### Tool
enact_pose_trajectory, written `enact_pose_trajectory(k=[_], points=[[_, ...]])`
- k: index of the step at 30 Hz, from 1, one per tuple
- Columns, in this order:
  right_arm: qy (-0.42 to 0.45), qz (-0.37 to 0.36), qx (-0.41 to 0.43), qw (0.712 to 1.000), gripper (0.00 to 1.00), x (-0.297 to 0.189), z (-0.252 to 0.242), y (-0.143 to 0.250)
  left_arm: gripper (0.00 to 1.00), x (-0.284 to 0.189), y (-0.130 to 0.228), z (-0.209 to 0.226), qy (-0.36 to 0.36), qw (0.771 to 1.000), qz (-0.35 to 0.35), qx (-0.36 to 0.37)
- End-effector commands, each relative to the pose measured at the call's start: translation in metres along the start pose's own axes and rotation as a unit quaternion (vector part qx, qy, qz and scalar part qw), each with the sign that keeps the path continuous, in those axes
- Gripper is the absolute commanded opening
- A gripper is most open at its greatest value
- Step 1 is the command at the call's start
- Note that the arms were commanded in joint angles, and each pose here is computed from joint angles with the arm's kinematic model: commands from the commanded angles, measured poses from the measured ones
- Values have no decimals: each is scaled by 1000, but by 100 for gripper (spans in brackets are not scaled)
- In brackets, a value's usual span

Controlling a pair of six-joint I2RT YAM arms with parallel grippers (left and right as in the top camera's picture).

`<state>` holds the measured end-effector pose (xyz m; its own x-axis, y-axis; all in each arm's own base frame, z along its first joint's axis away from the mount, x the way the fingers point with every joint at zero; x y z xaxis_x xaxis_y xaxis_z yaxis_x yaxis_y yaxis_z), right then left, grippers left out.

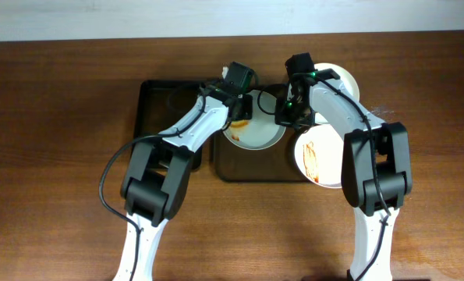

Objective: Clean dirty plates on tray and stack at the side
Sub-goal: 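Scrub the held plate with the sponge in the left gripper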

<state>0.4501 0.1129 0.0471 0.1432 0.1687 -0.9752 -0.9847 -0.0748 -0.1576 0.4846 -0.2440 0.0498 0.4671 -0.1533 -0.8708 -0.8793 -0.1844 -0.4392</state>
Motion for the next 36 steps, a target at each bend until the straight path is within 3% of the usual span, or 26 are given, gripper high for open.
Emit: enact_pose_trajectory(k=[1, 3, 5, 8, 12, 15, 19, 21, 25, 27, 29, 33, 36], points=[[36, 27, 3, 999, 4, 19, -12, 13, 0, 11, 3, 25, -66, 998, -2, 7], [36, 27, 3, 999, 4, 19, -12, 13, 0, 10, 27, 19, -33, 997, 70, 8], [36, 27, 3, 999, 4, 19, -12, 13, 0, 1, 61, -3, 63, 981, 185, -5], [32, 27, 3, 999, 4, 19, -11, 13, 0, -9, 76, -27, 133, 964, 231, -7], [32, 27, 3, 999, 4, 19, -11, 13, 0, 3, 56, -26, 90, 985, 147, 14], [32, 26, 3, 999, 4, 19, -11, 13, 0, 10, 29, -12, 3, 999, 45, 18], [32, 26, 3, 999, 4, 19, -11, 13, 0, 4, -11, 19, -128, 988, -91, 14], [32, 26, 3, 999, 4, 19, -11, 13, 0, 3, -7, 24, -144, 986, -84, 18], [32, 27, 3, 999, 4, 19, -11, 13, 0, 6, 54, 2, -30, 993, 108, 22], [19, 28, 3, 999, 4, 19, -7, 13, 0, -4, 85, -16, 48, 977, 209, 7], [19, 28, 3, 999, 4, 19, -7, 13, 0, -13, 96, -36, 118, 960, 253, -2], [19, 28, 3, 999, 4, 19, -7, 13, 0, 0, 58, -44, 133, 979, 154, 9], [19, 28, 3, 999, 4, 19, -7, 13, 0, 11, 11, -18, 34, 999, 15, 6]])
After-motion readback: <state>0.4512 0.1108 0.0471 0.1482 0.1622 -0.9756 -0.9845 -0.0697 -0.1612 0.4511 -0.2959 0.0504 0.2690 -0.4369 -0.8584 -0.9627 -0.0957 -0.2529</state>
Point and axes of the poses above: each gripper's point midway between its finger pads, its own x axis out along the fingers, its own z axis along the line the jaws close on, y = z × x, the point moved 4 cm from there along -x, back along the fingers, and after that the axes turned 12 degrees about -x, right-handed, at the moved point
